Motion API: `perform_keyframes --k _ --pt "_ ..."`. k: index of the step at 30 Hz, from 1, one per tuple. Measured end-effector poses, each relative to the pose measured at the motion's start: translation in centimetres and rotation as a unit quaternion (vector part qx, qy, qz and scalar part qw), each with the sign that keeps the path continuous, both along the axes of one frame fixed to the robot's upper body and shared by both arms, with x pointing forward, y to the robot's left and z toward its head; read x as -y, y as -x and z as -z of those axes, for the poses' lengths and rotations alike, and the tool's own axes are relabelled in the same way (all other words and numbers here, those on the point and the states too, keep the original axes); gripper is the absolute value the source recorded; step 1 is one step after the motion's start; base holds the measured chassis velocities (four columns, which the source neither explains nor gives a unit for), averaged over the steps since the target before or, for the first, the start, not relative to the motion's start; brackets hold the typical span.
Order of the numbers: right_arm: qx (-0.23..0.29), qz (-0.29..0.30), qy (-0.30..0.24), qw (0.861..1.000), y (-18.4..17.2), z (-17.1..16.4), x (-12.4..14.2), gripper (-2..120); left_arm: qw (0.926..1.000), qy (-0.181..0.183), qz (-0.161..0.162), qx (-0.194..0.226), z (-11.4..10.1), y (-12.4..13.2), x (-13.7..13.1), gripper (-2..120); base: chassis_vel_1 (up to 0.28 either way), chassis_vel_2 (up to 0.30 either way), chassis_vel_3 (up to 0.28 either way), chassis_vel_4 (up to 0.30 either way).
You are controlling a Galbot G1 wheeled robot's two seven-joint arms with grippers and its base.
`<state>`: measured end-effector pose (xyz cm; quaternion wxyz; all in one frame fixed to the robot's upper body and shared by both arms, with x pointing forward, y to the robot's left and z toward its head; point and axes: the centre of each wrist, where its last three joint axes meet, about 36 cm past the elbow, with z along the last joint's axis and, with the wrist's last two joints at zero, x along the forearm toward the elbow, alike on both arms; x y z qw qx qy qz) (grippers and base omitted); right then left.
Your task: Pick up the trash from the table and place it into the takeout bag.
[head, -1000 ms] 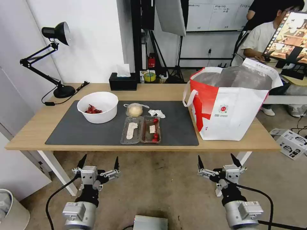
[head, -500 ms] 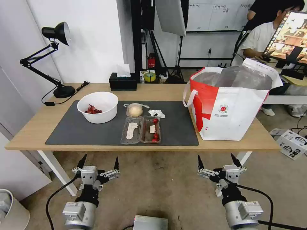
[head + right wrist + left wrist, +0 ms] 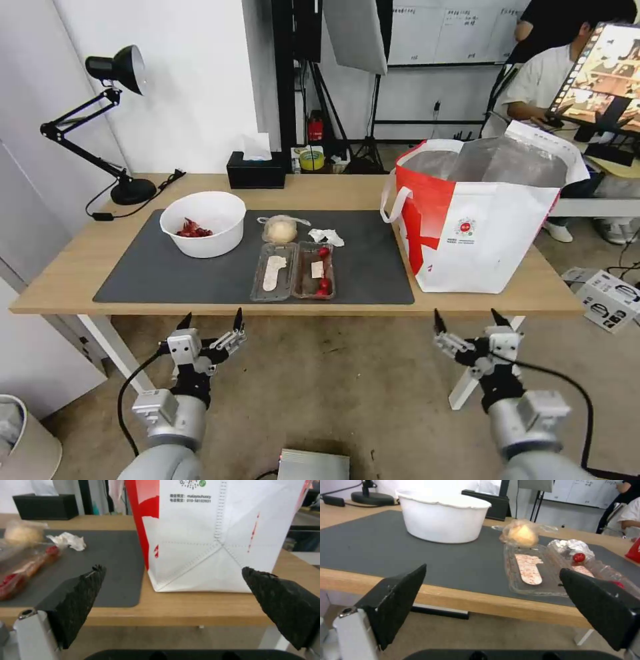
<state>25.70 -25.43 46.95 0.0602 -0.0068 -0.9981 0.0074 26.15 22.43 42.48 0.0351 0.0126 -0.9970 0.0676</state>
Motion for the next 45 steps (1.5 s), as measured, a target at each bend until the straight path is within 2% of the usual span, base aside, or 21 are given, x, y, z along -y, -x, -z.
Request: perform_keyframes --k 13,17,20,21,23,24,25,26,27,28,29,30,31,32,33,34,35,37,39,40,45 --pt "0.022 -0.024 -0.03 0.999 -1.0 1.3 -0.2 100 0.9992 -0.013 0.009 0.036 1.3 1.1 0.2 100 0.0 0.0 0.0 0.0" --pt "0.023 -0.027 -0.032 0.999 -1.3 1.6 -0.4 100 0.9991 0.004 0.023 0.035 1.6 1.6 1.0 100 0.0 0.0 0.0 0.0" --pt "0.022 -0.03 -0.033 0.999 -1.4 1.8 -0.5 100 0.9973 0.054 0.043 0.027 1.2 1.7 2.2 100 0.0 0.0 0.0 0.0" --pt "0.022 -0.03 -0.033 0.999 -1.4 1.8 -0.5 100 0.9973 0.054 0.043 0.027 1.2 1.7 2.2 100 0.0 0.0 0.0 0.0" --pt "0.021 -0.031 -0.034 0.999 -1.6 2.0 -0.6 100 0.9891 0.133 0.063 0.008 0.1 1.2 3.5 100 0.0 0.0 0.0 0.0" --pt "0.021 -0.032 -0.034 0.999 -1.6 2.0 -0.6 100 0.9864 0.15 0.067 0.004 -0.2 1.0 3.7 100 0.0 0.0 0.0 0.0" --pt "0.021 -0.032 -0.034 0.999 -1.6 2.0 -0.6 100 0.9864 0.15 0.067 0.004 -0.2 1.0 3.7 100 0.0 0.0 0.0 0.0" --pt "0.021 -0.032 -0.034 0.999 -1.6 2.0 -0.6 100 0.9775 0.195 0.079 -0.01 -0.8 0.5 4.1 100 0.0 0.0 0.0 0.0" --pt "0.021 -0.032 -0.034 0.999 -1.6 2.0 -0.6 100 0.9716 0.22 0.086 -0.019 -1.0 0.2 4.3 100 0.0 0.0 0.0 0.0" --pt "0.021 -0.032 -0.034 0.999 -1.6 2.0 -0.6 100 0.9716 0.22 0.086 -0.019 -1.0 0.2 4.3 100 0.0 0.0 0.0 0.0" --pt "0.021 -0.032 -0.034 0.999 -1.7 2.0 -0.7 100 0.9596 0.262 0.097 -0.036 -1.5 -0.5 4.5 100 0.0 0.0 0.0 0.0" --pt "0.021 -0.032 -0.034 0.999 -1.7 2.0 -0.7 100 0.953 0.282 0.102 -0.043 -1.8 -0.9 4.6 100 0.0 0.0 0.0 0.0" --pt "0.021 -0.032 -0.034 0.999 -1.7 2.0 -0.7 100 0.953 0.282 0.102 -0.043 -1.8 -0.9 4.6 100 0.0 0.0 0.0 0.0" --pt "0.021 -0.033 -0.033 0.999 -1.7 2.0 -0.6 100 0.9408 0.315 0.11 -0.058 -2.1 -1.6 4.6 100 0.0 0.0 0.0 0.0" --pt "0.021 -0.033 -0.032 0.999 -1.7 2.0 -0.6 100 0.9344 0.331 0.112 -0.068 -2.3 -2.1 4.6 100 0.0 0.0 0.0 0.0" --pt "0.021 -0.032 -0.032 0.999 -1.7 2.0 -0.6 100 0.9289 0.344 0.113 -0.078 -2.3 -2.6 4.6 100 0.0 0.0 0.0 0.0" --pt "0.021 -0.032 -0.032 0.999 -1.7 2.0 -0.6 100 0.9289 0.344 0.113 -0.078 -2.3 -2.6 4.6 100 0.0 0.0 0.0 0.0" --pt "0.022 -0.032 -0.031 0.999 -1.6 1.9 -0.6 100 0.9151 0.373 0.115 -0.101 -2.3 -3.6 4.7 100 0.0 0.0 0.0 0.0" --pt "0.022 -0.032 -0.031 0.999 -1.6 1.9 -0.5 100 0.912 0.379 0.116 -0.106 -2.3 -3.8 4.8 100 0.0 0.0 0.0 0.0" --pt "0.023 -0.031 -0.029 0.999 -1.6 1.8 -0.5 100 0.9035 0.395 0.118 -0.117 -2.1 -4.4 5.1 100 0.0 0.0 0.0 0.0" --pt "0.023 -0.029 -0.026 0.999 -1.4 1.6 -0.3 100 0.8949 0.409 0.121 -0.129 -1.2 -6.0 5.7 100 0.0 0.0 0.0 0.0"
